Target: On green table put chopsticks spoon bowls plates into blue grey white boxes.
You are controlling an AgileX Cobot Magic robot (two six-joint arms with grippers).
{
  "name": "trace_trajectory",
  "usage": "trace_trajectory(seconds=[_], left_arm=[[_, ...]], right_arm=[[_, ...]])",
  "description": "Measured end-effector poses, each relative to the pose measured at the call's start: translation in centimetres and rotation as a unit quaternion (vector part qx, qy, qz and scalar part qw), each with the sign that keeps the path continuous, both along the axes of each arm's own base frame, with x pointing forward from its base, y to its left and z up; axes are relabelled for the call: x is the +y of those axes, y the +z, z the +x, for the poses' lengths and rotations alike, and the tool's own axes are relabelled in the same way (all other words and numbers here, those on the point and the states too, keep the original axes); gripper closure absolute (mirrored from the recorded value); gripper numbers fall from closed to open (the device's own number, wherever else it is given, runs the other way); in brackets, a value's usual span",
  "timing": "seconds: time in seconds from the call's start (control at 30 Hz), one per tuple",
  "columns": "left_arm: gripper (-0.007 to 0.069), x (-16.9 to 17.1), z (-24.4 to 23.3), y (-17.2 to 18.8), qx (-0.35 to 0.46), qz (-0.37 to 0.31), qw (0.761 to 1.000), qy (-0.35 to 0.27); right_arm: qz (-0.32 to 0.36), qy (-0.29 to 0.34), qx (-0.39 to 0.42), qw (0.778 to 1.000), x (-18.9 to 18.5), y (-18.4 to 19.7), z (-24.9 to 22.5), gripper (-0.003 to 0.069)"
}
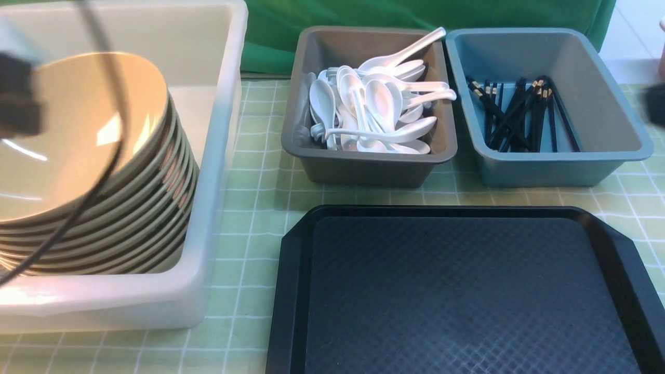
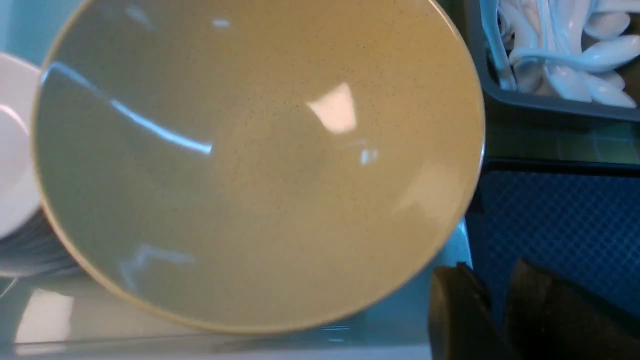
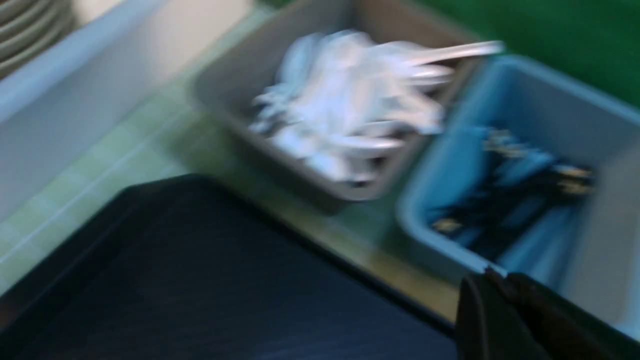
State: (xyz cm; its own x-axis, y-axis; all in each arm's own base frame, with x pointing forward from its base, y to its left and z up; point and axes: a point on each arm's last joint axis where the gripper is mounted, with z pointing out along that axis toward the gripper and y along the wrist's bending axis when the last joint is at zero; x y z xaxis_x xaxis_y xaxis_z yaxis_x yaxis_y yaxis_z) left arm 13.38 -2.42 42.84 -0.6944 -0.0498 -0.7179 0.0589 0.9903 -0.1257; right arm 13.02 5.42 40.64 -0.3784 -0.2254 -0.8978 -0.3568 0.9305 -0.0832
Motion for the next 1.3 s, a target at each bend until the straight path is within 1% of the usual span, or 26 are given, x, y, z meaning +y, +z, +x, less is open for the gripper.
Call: trace_trajectory(seconds=[0.03, 0.07, 0.1, 0.13, 0.17, 0.2, 0.23, 0.27, 0.33, 0.37, 0.43, 0.47, 0.5, 0.57, 0.73, 1.3], left_arm=[[0.0598, 0.2, -1.9, -0.2, -0.013, -0.011, 1.000, 0.001], [0.0612, 0.4, -3.4, -0.5, -0.022, -0.020, 1.000, 0.000], [0.0613, 0.4, -3.4, -0.5, -0.022, -0.023, 1.000, -0.001], [0.0626, 0.6, -5.9, -1.5, -0.029, -0.038, 0.999, -0.005], [0.0627, 0.7, -7.4, -2.4, -0.032, -0.048, 0.998, -0.009], [0.0627, 0.8, -8.6, -3.4, -0.033, -0.056, 0.998, -0.014], [0.0627, 0.9, -10.2, -5.0, -0.034, -0.067, 0.997, -0.018], [0.0627, 0.9, -10.4, -5.2, -0.035, -0.069, 0.997, -0.019], [0.0627, 1.0, -12.0, -7.4, -0.037, -0.082, 0.996, -0.022], [0.0627, 1.0, -12.7, -8.2, -0.038, -0.089, 0.995, -0.023], [0.0627, 1.1, -14.3, -10.6, -0.046, -0.107, 0.993, -0.027], [0.0627, 1.1, -14.4, -10.8, -0.047, -0.108, 0.993, -0.027], [0.0627, 1.1, -15.0, -11.7, -0.055, -0.112, 0.992, -0.030], [0.0627, 1.3, -15.8, -12.2, -0.077, -0.116, 0.990, -0.030], [0.0627, 1.7, -16.7, -12.3, -0.123, -0.116, 0.985, -0.024], [0.0627, 1.7, -16.6, -12.5, -0.122, -0.116, 0.985, -0.022]], right_arm=[[0.006, -0.006, -0.019, 1.000, -0.7, -0.2, -1.0, 0.0612], [0.016, -0.010, -0.033, 0.999, -1.3, -0.6, -2.2, 0.0612], [0.018, -0.010, -0.038, 0.999, -1.5, -0.7, -2.4, 0.0612], [0.030, -0.012, -0.048, 0.998, -2.1, -1.9, -3.6, 0.0612], [0.046, -0.015, -0.060, 0.997, -2.8, -2.9, -4.9, 0.0612], [0.051, -0.017, -0.055, 0.997, -3.1, -4.3, -5.6, 0.0612], [0.063, -0.021, -0.059, 0.996, -3.9, -6.0, -7.0, 0.0612], [0.066, -0.022, -0.058, 0.996, -4.0, -6.7, -7.2, 0.0612], [0.066, -0.023, -0.062, 0.996, -4.6, -9.7, -8.2, 0.0612], [0.070, -0.022, -0.074, 0.995, -4.8, -10.5, -8.6, 0.0612], [0.074, -0.010, -0.111, 0.991, -5.1, -13.2, -9.3, 0.0611], [0.078, -0.008, -0.121, 0.990, -5.1, -13.2, -9.5, 0.0611], [0.083, -0.003, -0.136, 0.987, -5.1, -14.0, -9.6, 0.0611], [0.087, 0.001, -0.148, 0.985, -5.1, -14.4, -9.6, 0.0611], [0.086, 0.002, -0.151, 0.985, -5.0, -14.5, -9.6, 0.0611], [0.083, 0.003, -0.153, 0.985, -5.1, -14.5, -9.6, 0.0605]])
